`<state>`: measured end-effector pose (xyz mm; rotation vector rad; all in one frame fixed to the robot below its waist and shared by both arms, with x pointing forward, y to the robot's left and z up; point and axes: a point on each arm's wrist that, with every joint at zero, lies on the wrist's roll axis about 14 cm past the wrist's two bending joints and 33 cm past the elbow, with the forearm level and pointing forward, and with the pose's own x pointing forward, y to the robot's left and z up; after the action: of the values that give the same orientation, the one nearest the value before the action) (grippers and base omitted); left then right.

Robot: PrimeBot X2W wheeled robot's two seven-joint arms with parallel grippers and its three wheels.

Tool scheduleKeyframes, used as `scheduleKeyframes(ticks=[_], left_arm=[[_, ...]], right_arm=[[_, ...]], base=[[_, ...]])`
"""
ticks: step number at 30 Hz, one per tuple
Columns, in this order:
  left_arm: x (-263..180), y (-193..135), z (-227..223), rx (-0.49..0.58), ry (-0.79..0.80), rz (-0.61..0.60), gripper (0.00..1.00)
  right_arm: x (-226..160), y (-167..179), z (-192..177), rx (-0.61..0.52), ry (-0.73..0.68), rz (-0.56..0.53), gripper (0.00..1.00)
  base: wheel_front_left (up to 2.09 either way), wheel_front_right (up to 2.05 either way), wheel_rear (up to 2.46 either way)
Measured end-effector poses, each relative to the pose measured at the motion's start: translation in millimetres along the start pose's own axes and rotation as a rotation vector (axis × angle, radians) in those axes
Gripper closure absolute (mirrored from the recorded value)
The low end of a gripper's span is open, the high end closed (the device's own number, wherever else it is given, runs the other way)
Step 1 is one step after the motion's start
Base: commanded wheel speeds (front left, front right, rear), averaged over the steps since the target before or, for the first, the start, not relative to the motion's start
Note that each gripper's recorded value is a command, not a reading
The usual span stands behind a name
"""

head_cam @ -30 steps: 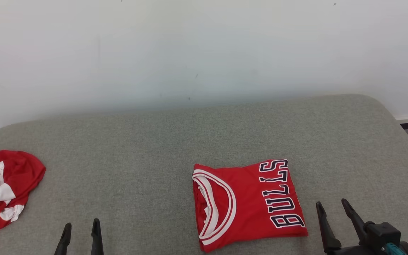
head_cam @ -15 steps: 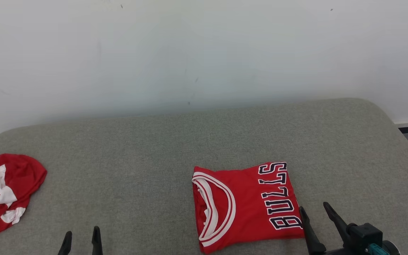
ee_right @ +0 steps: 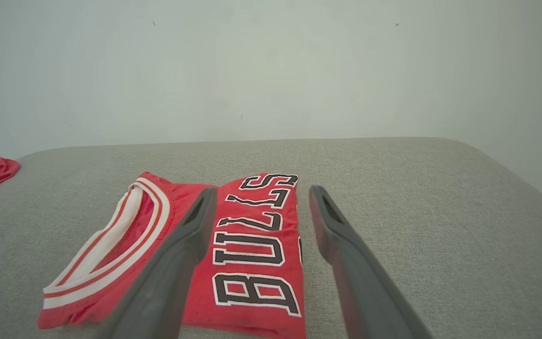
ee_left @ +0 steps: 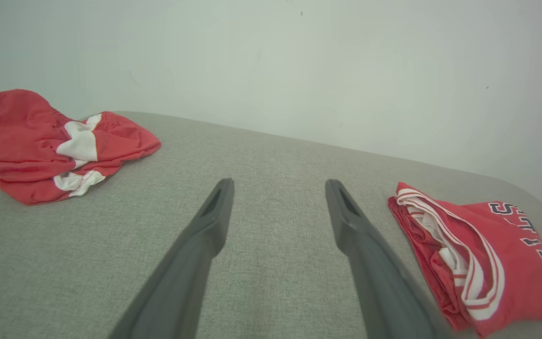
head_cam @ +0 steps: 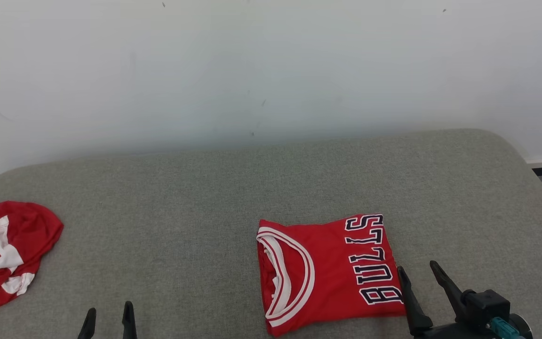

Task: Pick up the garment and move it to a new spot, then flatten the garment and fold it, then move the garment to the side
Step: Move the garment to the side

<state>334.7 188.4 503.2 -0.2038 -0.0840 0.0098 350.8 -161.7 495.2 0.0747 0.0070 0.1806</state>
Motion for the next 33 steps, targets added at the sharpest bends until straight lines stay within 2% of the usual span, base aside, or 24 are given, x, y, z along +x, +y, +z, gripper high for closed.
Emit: scheduleKeyframes(ticks=[11, 16, 24, 28, 33], left_arm=[[4, -1, 2, 0.000, -0.006, -0.006, 0.00], [6, -2, 5, -0.001, -0.016, -0.011, 0.00], [11, -3, 9, 0.003, -0.029, -0.019, 0.00], [20, -1, 11, 0.020, -0.034, -0.017, 0.00], [33, 3, 14, 0.024, -0.045, -0.010, 0.00]], right_arm=[[1, -1, -4, 0.005, 0.019, -0.008, 0.00], [14, -8, -4, -0.006, 0.059, -0.014, 0.00], [41, -27, -44, -0.001, 0.365, -0.049, 0.00], [63, -23, -51, -0.006, 0.436, -0.028, 0.00], [71, -28, -83, 0.000, 0.570, -0.038, 0.00]], base=[[0.00, 0.00, 0.00], [0.00, 0.00, 0.00], [0.00, 0.00, 0.00], [0.00, 0.00, 0.00], [0.00, 0.00, 0.00]])
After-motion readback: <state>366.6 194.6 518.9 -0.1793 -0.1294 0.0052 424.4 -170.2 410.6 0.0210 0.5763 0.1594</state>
